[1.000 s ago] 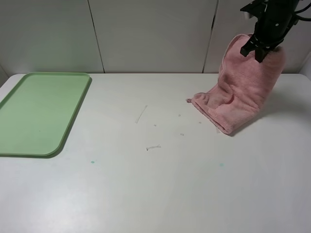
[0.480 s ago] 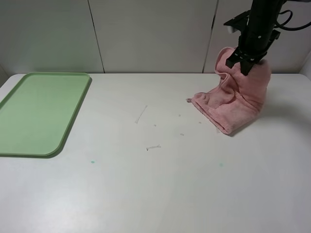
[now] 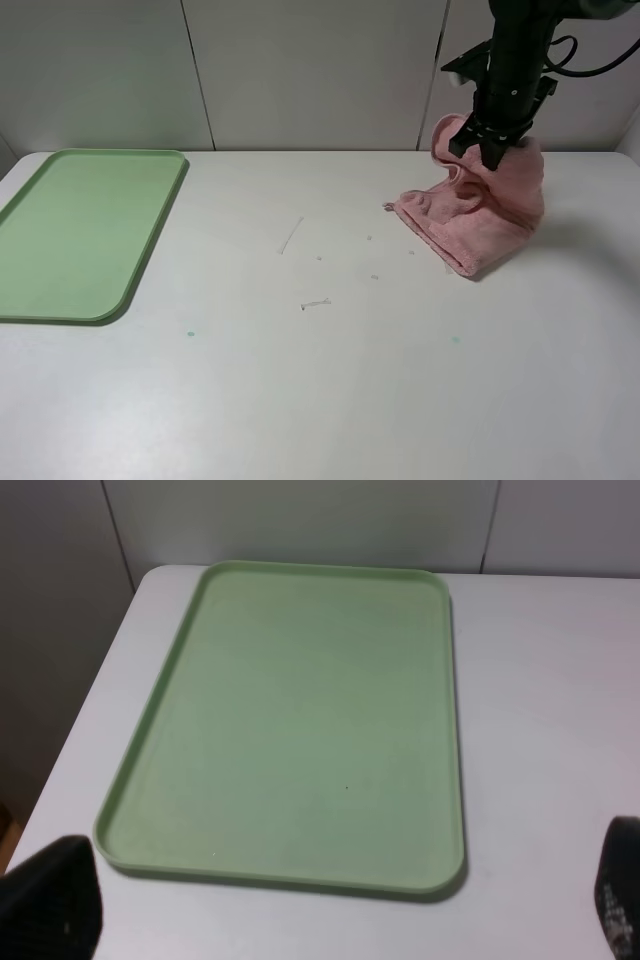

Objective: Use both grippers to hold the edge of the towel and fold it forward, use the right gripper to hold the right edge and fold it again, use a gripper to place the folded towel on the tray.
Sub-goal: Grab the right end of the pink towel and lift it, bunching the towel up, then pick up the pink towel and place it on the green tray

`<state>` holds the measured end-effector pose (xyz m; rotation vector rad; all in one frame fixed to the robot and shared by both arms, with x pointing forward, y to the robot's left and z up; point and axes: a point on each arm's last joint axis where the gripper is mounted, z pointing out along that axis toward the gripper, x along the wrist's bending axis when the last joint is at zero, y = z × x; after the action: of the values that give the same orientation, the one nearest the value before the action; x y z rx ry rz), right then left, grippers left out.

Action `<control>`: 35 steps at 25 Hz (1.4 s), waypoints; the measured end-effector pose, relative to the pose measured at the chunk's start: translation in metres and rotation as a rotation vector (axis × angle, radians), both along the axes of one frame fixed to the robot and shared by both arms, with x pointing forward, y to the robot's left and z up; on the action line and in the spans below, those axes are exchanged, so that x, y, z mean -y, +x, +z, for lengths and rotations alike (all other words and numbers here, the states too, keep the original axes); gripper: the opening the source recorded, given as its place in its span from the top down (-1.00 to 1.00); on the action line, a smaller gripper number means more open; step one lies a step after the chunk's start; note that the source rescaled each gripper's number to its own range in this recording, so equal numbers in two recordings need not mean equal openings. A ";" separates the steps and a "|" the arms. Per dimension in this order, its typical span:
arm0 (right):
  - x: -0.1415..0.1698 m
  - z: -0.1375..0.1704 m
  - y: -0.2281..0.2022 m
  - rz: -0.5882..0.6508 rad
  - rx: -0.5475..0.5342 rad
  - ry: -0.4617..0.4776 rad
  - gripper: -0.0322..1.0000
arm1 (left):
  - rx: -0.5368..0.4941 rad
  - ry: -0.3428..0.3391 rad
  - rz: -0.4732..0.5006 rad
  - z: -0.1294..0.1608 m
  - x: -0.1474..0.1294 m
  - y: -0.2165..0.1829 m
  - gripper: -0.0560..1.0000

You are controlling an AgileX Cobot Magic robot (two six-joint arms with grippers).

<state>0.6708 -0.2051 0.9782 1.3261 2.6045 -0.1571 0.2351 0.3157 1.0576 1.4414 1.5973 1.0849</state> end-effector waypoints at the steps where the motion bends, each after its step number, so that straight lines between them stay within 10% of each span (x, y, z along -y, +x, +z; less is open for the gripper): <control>1: -0.003 -0.004 -0.003 0.008 -0.016 -0.002 0.77 | 0.000 0.000 0.000 0.000 0.000 0.000 -0.97; 13: -0.027 -0.026 -0.023 0.034 -0.102 0.005 0.70 | 0.000 0.000 0.000 0.000 0.000 0.000 -0.97; 17: -0.029 -0.026 -0.024 0.002 -0.107 0.036 -0.53 | 0.000 0.000 0.000 0.000 0.000 0.000 -0.97; 20: -0.033 -0.025 -0.025 -0.013 -0.118 0.080 -0.90 | 0.000 0.000 0.000 0.000 0.000 0.000 -0.97; 35: -0.028 0.081 -0.050 -0.018 0.115 0.205 -1.00 | 0.001 0.000 0.000 0.000 0.000 0.000 -0.97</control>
<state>0.6207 -0.1770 1.0588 1.3792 2.5666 0.1829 0.2351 0.3157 1.0576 1.4409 1.5965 1.0854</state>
